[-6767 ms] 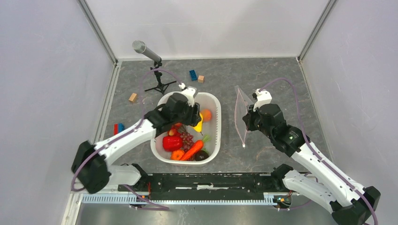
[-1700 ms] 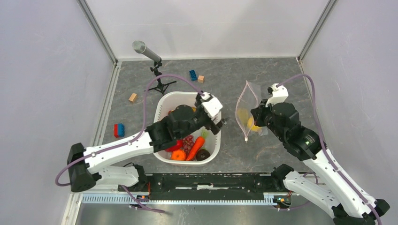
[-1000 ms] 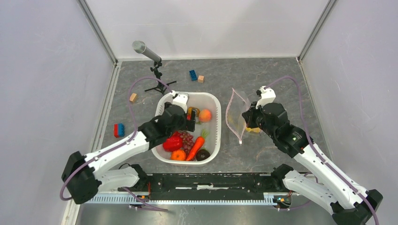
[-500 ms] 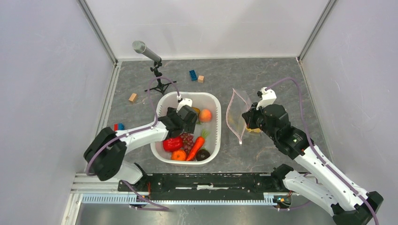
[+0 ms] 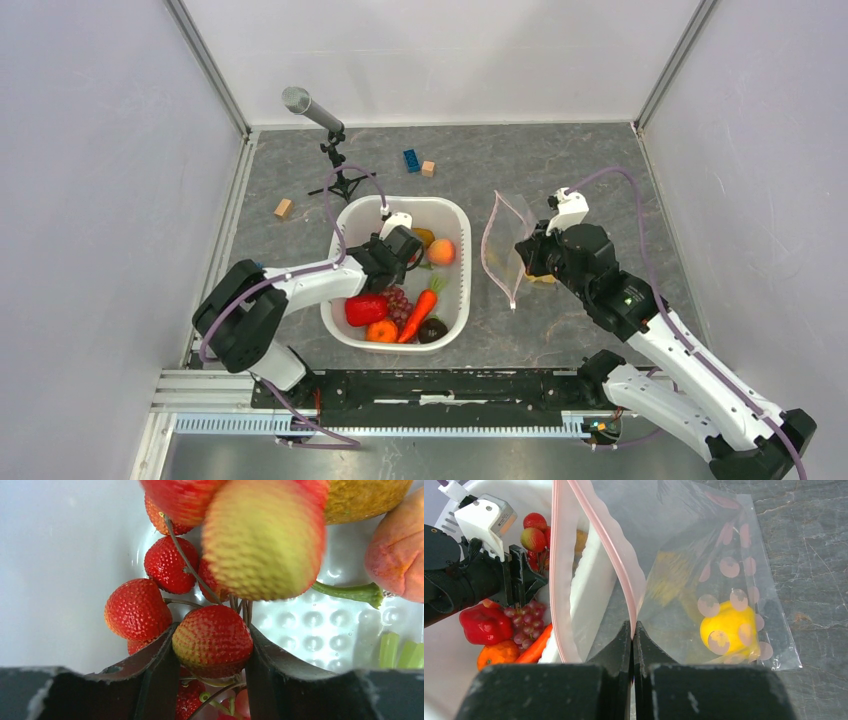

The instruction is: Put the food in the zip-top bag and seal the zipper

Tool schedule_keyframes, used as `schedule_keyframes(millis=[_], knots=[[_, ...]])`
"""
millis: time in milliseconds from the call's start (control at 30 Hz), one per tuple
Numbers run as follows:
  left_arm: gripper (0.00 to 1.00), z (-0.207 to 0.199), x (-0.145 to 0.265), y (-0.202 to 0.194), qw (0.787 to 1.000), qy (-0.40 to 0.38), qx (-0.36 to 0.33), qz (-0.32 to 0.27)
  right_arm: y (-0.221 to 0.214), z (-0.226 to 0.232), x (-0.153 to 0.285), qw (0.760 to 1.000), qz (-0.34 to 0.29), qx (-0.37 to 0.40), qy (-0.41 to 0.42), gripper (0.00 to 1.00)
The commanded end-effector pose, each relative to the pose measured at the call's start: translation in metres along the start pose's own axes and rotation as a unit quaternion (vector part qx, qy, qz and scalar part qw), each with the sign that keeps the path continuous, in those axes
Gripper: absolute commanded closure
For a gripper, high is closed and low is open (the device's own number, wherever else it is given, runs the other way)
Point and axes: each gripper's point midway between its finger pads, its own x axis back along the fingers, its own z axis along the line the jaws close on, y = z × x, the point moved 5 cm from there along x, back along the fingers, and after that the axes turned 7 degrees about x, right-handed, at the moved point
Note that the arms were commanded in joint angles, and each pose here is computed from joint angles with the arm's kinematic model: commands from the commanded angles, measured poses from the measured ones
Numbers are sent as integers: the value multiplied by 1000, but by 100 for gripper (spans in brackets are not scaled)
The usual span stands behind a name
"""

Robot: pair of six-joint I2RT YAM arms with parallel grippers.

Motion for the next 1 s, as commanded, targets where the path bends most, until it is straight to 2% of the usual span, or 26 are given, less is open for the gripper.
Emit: schedule_keyframes(millis=[0,300,433,633,800,967], knots=[[68,-6,13,21,999,-24,31,-32,9,3,3,1000,-26,-8,9,100],[76,2,83,78,983,-110,60,-136,7,3,1,1000,-24,-9,9,100],[77,6,111,91,974,-145,68,-157,8,4,1,1000,-26,-10,12,100],[78,-1,144,98,955,-236,58,-171,7,6,-1,999,-26,-13,19,100],[80,-32,180,102,913,-378,4,-155,8,9,-2,999,-30,-20,30,100],[81,-65,203,97,894,-422,-53,-143,8,9,-4,999,-28,-22,24,100]])
